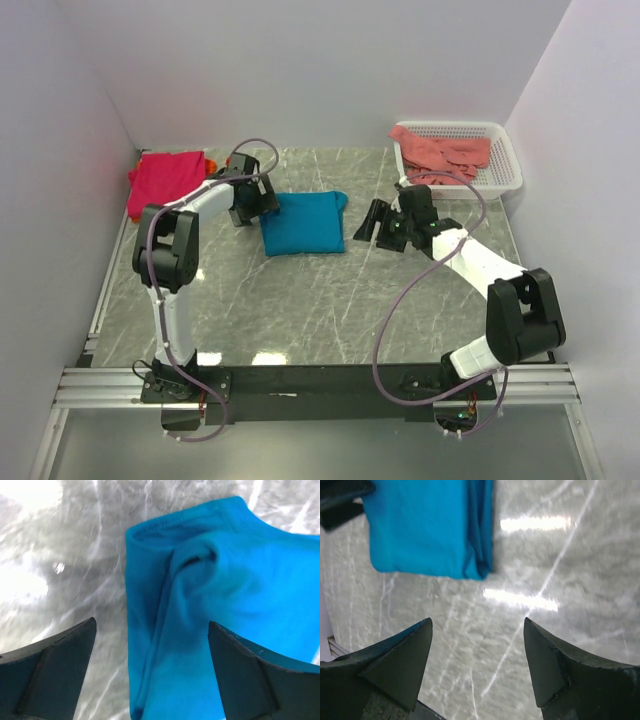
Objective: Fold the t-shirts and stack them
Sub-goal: Neatly place the folded tshirt to the corner, then reset both grippers
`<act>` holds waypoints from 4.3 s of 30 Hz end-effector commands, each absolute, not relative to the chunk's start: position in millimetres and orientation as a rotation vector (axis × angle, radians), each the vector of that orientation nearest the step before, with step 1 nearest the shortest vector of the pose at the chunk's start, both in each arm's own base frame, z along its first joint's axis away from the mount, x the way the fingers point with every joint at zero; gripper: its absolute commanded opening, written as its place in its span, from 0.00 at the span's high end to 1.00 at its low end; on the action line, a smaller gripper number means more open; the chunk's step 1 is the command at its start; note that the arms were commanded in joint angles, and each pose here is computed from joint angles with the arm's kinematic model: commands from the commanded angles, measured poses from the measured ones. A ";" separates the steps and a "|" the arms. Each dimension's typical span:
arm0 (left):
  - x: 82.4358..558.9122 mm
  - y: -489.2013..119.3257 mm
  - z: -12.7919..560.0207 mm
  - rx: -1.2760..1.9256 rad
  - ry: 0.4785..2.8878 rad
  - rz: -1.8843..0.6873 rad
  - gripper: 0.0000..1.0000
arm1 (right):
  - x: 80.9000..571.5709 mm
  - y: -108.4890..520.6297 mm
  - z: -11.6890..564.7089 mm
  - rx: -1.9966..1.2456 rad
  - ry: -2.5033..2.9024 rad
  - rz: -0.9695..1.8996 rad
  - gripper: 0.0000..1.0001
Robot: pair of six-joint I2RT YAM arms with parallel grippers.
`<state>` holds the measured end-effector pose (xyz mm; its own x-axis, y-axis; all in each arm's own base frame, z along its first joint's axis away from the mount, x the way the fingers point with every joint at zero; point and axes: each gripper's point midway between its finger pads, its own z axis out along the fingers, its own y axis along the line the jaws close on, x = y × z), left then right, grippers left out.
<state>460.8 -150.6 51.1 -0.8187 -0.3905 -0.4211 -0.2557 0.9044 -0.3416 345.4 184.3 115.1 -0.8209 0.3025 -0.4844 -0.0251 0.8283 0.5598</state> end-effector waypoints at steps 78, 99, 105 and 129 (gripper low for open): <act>585.9 99.1 239.0 -0.079 2.013 0.591 1.00 | 333.8 127.6 86.3 0.184 2.405 0.381 0.20; 590.4 185.2 249.2 -0.557 1.892 0.665 0.01 | 335.1 122.3 103.9 0.223 2.377 0.357 0.20; 559.8 133.5 337.2 -0.694 1.774 0.231 0.01 | 329.0 115.9 133.8 0.259 2.278 0.373 0.20; 308.5 -180.3 166.0 -0.538 2.205 -0.110 0.00 | 281.8 76.0 189.0 0.362 1.916 0.382 0.16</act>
<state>303.2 -184.8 142.7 -0.6563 -0.3382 -0.6744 -0.2711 0.9399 -0.2075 276.4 79.6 173.6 -0.4316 0.3957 -0.8106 0.0761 0.9114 0.4044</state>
